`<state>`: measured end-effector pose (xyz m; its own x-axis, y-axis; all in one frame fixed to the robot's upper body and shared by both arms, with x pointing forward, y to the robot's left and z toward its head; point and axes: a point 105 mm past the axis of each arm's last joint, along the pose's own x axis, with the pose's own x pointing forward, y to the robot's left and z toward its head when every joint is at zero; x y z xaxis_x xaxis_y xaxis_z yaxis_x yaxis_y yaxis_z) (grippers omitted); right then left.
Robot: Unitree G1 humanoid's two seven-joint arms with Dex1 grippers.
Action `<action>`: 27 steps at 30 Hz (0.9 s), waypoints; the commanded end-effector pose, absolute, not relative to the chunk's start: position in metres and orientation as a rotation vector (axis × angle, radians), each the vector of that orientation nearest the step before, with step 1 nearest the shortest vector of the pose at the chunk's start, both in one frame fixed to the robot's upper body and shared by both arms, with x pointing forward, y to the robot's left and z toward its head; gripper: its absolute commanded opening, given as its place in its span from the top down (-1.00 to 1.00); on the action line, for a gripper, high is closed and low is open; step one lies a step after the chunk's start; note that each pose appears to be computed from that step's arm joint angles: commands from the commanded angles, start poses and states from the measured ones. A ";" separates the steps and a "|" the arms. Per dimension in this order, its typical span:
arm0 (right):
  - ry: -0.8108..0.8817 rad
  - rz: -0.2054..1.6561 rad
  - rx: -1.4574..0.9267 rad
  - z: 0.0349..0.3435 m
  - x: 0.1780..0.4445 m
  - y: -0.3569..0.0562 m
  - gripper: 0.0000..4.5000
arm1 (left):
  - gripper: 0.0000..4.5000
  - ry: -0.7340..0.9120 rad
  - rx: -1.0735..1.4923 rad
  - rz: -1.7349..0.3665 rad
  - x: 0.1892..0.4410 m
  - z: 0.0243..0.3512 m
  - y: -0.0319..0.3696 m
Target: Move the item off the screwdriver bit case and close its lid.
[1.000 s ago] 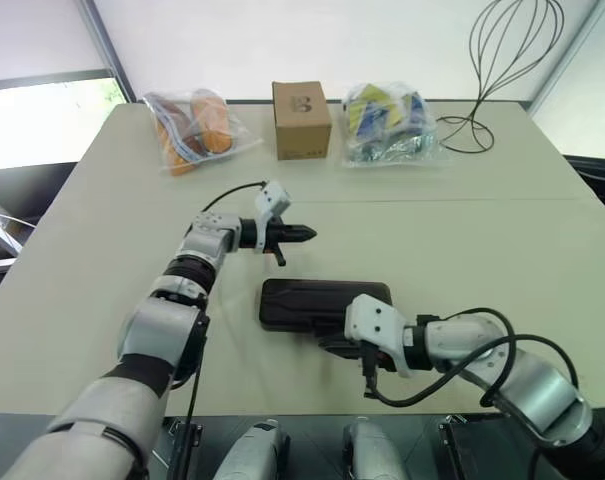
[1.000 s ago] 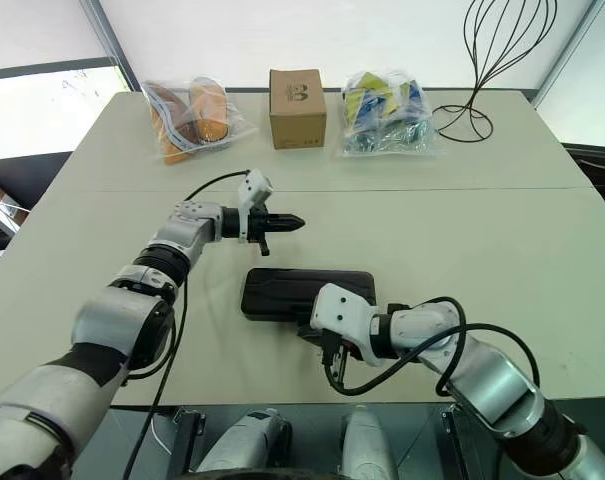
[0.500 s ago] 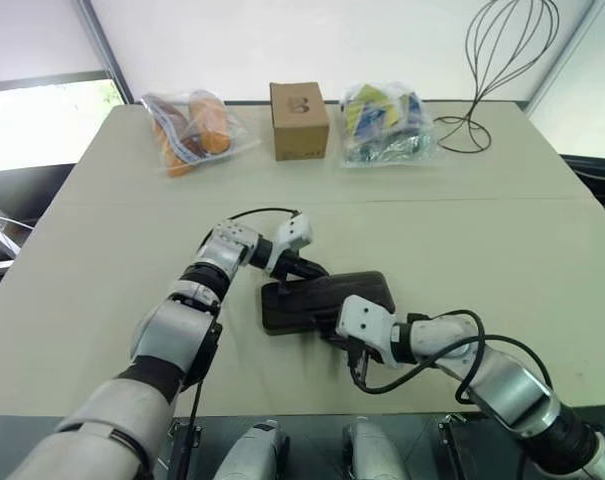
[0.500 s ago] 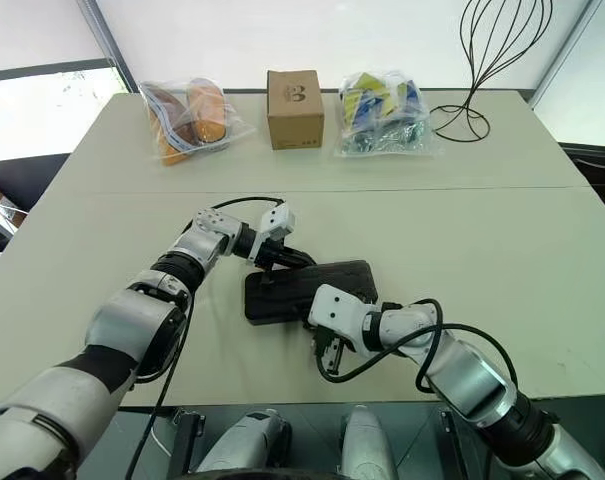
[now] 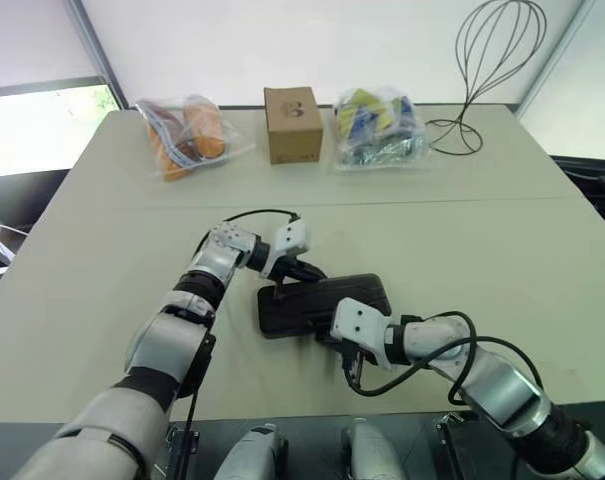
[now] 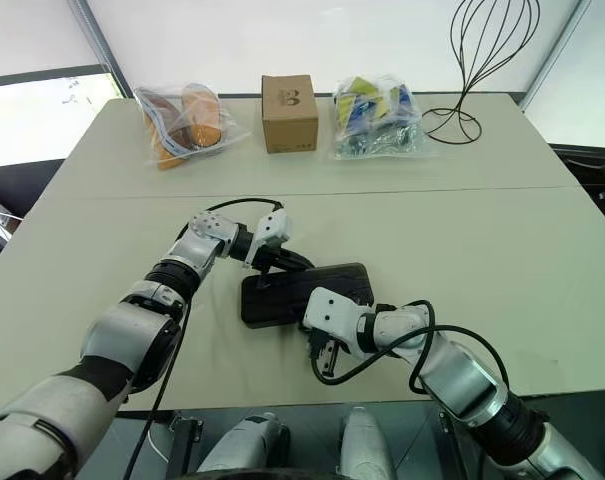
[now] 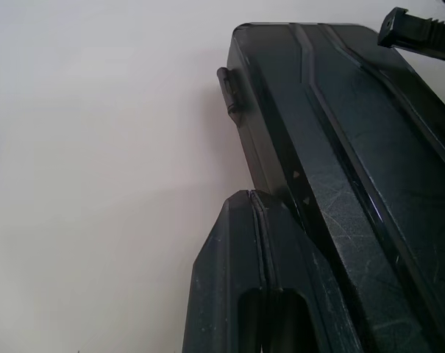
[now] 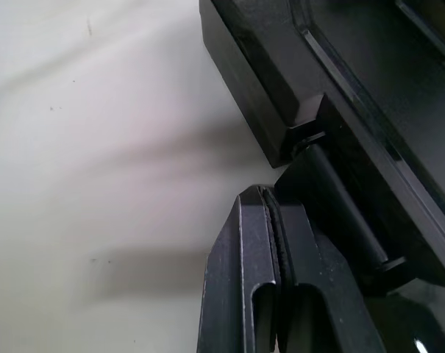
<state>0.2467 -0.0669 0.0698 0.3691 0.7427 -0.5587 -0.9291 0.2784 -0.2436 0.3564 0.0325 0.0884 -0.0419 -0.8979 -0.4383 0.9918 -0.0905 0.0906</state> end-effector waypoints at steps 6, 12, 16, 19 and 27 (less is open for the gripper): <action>0.365 1.019 -0.680 0.062 0.289 -0.085 0.99 | 1.00 0.455 0.481 -1.875 0.306 0.038 0.026; 0.352 1.016 -0.702 0.067 0.297 -0.088 0.99 | 1.00 0.488 0.546 -1.867 0.302 0.023 0.035; 0.347 1.028 -0.706 0.071 0.296 -0.087 0.99 | 1.00 0.485 0.582 -1.844 0.302 0.015 0.037; 0.351 1.060 -0.685 0.075 0.288 -0.083 0.99 | 1.00 0.436 0.619 -1.752 0.314 0.017 0.034; 0.358 1.128 -0.589 0.097 0.254 -0.077 0.99 | 1.00 0.249 0.706 -1.502 0.358 0.048 0.026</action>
